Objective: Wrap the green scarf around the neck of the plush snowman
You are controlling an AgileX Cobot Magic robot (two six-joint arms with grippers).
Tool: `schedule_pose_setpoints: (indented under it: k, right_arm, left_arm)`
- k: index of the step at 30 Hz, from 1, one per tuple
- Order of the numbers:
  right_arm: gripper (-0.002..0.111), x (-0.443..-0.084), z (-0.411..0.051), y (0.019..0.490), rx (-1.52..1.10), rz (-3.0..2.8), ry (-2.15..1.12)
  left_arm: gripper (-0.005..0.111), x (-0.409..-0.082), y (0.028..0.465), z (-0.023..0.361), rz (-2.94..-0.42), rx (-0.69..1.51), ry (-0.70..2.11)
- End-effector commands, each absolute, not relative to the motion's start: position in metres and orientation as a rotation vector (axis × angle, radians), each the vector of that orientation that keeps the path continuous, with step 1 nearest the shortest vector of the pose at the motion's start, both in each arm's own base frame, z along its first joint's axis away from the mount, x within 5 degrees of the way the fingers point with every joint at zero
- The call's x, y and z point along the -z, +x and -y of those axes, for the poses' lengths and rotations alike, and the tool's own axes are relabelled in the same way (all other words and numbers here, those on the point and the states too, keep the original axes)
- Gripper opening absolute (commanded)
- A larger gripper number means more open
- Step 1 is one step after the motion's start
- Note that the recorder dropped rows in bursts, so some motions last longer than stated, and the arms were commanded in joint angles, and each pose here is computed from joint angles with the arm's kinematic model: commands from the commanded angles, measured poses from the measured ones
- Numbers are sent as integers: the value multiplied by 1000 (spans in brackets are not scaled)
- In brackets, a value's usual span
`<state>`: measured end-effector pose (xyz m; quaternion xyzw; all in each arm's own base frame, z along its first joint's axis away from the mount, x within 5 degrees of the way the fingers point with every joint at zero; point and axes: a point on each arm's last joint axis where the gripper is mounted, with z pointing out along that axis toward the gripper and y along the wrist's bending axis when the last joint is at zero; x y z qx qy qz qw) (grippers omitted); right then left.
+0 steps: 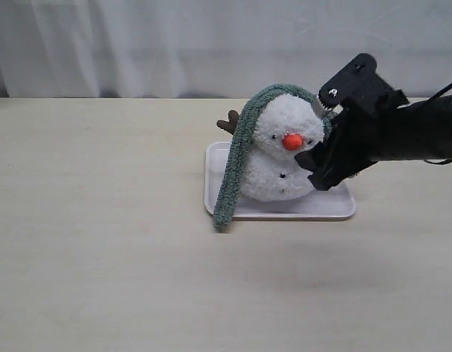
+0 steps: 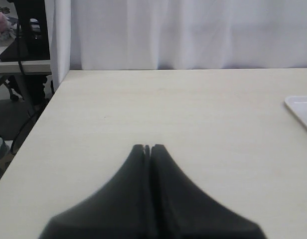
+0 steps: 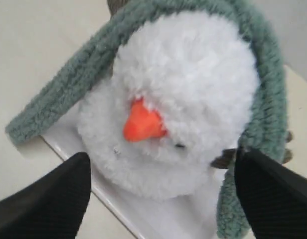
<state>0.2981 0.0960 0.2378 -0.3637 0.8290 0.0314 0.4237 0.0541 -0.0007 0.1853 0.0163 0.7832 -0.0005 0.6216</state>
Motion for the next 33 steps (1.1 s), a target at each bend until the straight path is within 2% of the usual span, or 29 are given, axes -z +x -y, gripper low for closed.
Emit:
schedule_pose_setpoints:
  k: [1,4,6,8,10,11,13,15,22,33]
  right_arm:
    - [75,-292,-84,279,-133,-1978,-567]
    - [75,-331,-78,253,-200,-1871,-448]
    - [74,-340,-79,238,-330,-1893,-389]
    - [66,-342,-84,229,-479,-1993,-316]
    - [51,-332,-79,234,-334,-2201,-422]
    - [50,-328,-68,242,-157,-2345,-400]
    - [57,-320,-56,256,81,-2514,-376]
    - [61,-317,-56,266,139,-2528,-409]
    - [62,-261,-57,311,174,-2636,-444]
    - [62,-208,-68,364,75,-2435,-509]
  left_arm:
    - [0,-185,54,1,-1791,6,32]
    - [0,-185,54,1,-1791,6,32]
    - [0,-185,54,1,-1791,6,32]
    - [0,-185,54,1,-1791,6,32]
    - [0,-185,54,1,-1791,6,32]
    - [0,-185,54,1,-1791,6,32]
    - [0,-185,54,1,-1791,6,32]
    - [0,-185,54,1,-1791,6,32]
    - [0,-185,54,1,-1791,6,32]
    - [0,-185,54,1,-1791,6,32]
